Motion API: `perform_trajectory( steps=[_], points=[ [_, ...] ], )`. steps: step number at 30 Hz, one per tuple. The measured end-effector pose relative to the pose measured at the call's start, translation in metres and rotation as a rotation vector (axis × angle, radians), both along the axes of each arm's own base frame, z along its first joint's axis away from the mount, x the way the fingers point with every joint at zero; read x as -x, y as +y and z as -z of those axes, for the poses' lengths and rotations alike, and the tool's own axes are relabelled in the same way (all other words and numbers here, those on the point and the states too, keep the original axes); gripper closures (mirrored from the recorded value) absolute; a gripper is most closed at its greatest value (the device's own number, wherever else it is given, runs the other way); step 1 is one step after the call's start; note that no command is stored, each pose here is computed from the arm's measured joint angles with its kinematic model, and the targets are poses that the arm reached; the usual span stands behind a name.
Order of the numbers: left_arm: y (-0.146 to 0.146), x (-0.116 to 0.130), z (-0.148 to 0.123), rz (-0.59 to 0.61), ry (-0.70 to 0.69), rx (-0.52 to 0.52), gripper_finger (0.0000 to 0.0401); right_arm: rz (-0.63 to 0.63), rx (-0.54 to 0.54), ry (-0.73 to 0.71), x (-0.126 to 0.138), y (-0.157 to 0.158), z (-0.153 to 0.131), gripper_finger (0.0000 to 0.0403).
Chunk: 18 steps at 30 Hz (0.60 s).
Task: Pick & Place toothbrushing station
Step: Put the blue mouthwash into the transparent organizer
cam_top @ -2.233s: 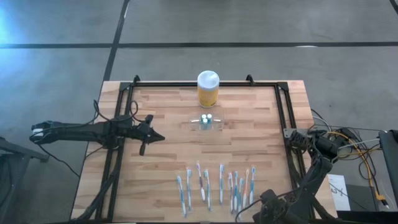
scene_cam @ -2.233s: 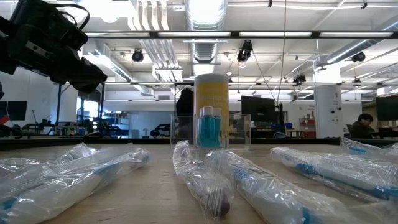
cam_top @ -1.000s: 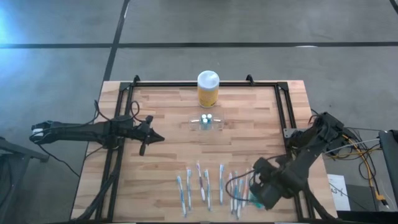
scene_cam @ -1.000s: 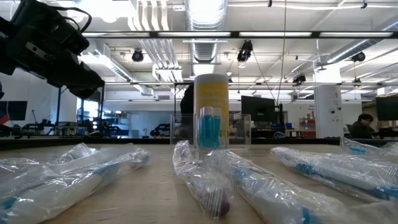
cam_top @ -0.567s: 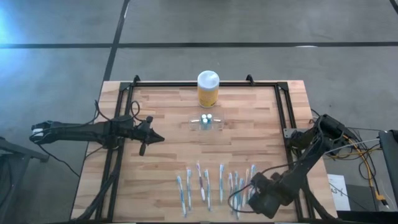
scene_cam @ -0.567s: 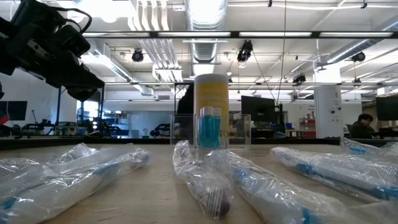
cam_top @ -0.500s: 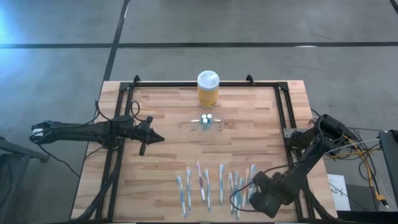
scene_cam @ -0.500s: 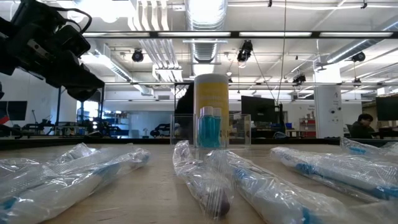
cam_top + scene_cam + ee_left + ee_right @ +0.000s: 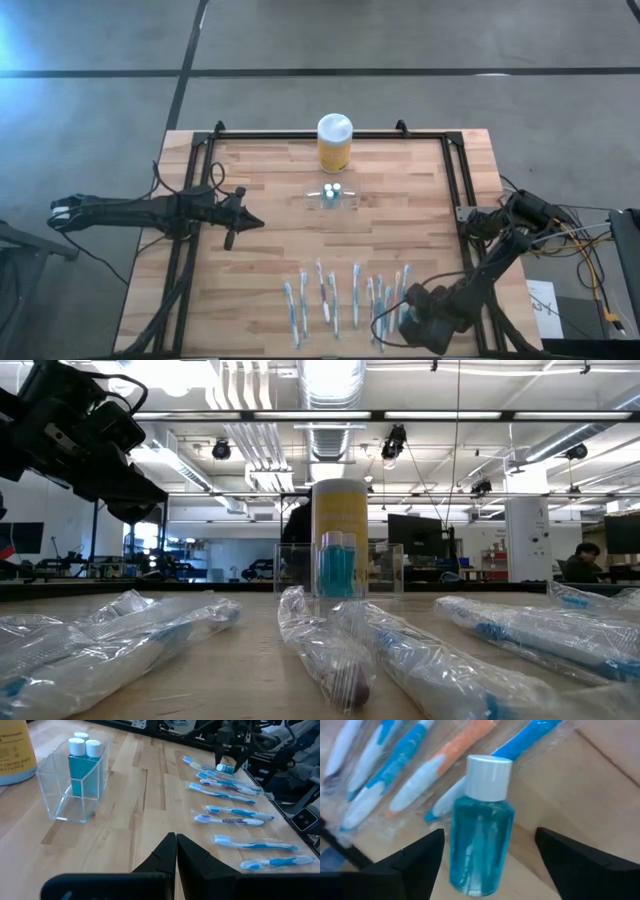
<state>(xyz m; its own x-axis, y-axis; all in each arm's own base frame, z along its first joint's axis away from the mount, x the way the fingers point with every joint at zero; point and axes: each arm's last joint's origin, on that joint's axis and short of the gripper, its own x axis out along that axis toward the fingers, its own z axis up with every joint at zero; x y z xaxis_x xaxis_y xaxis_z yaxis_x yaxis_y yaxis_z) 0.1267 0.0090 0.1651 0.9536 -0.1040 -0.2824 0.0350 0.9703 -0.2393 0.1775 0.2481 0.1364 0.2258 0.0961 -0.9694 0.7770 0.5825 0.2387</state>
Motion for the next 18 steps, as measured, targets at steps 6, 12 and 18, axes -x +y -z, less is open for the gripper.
perform_trajectory(
  steps=[6, 12, 18],
  points=[
    [0.0, 0.0, 0.0, 0.0, 0.0, 0.0, 0.0385, -0.029, 0.028, 0.009, -0.0005, 0.0018, 0.0032, 0.013],
    [0.0, 0.0, 0.0, 0.0, 0.0, 0.0, 0.0385, -0.05, 0.062, 0.032, 0.0005, 0.0006, 0.0022, 0.0227],
    [0.0, 0.0, 0.0, 0.001, -0.001, -0.004, 0.0385, -0.038, 0.113, 0.01, 0.0012, -0.0021, 0.0029, 0.0305]
  ],
)
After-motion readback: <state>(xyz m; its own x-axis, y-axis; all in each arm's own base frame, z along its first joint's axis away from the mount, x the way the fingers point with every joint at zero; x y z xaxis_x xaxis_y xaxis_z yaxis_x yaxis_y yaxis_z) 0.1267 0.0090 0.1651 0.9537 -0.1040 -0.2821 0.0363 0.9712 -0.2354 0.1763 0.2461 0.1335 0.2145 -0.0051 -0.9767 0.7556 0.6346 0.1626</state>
